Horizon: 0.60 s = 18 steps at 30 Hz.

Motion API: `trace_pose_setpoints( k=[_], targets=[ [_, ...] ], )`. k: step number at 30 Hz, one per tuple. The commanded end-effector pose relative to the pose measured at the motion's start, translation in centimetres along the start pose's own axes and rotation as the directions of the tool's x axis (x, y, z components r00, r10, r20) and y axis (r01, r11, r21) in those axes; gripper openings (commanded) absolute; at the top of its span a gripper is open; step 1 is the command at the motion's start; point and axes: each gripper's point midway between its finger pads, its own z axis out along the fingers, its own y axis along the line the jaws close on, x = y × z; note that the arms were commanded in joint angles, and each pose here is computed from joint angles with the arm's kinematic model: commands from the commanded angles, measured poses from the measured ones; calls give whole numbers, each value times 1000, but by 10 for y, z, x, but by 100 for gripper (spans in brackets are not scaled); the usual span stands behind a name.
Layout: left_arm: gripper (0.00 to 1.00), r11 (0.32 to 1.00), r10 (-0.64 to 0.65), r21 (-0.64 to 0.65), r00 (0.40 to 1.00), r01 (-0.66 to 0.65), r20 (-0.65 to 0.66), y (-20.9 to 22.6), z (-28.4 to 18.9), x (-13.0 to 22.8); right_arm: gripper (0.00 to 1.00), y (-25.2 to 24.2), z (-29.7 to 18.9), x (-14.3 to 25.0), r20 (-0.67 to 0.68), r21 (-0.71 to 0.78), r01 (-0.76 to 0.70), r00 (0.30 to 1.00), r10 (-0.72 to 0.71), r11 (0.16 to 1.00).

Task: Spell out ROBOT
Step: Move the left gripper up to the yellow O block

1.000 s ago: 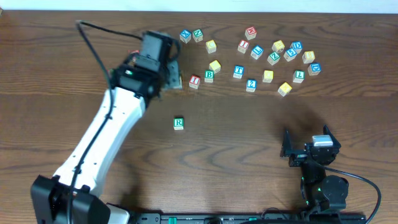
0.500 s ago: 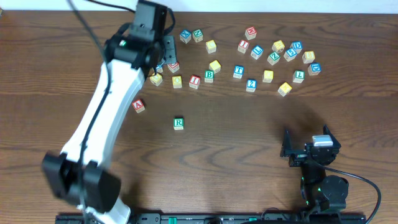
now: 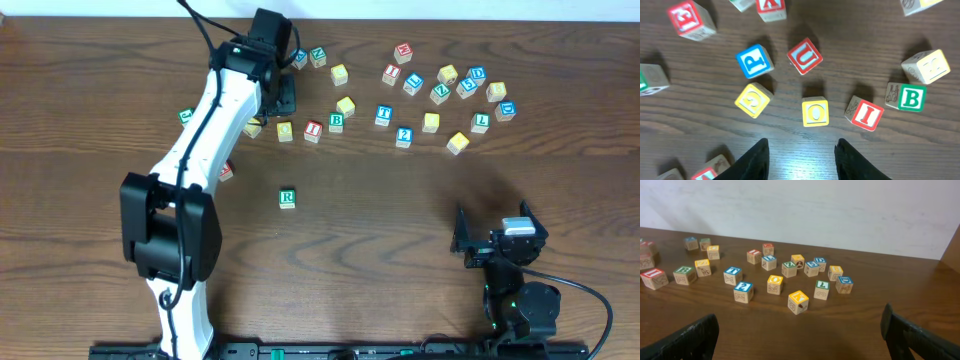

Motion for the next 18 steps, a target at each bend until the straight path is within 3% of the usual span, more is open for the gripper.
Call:
trace_pose_setpoints(
  k=[1, 18],
  targets=[
    [42, 1000, 8, 29, 1000, -8, -4, -5, 5, -5, 99, -1, 0, 2, -5, 1, -12, 1000, 12, 1000],
    [42, 998, -10, 66, 998, 14, -55, -13, 20, 4, 99, -1, 0, 2, -5, 1, -12, 1000, 12, 1000]
  ],
)
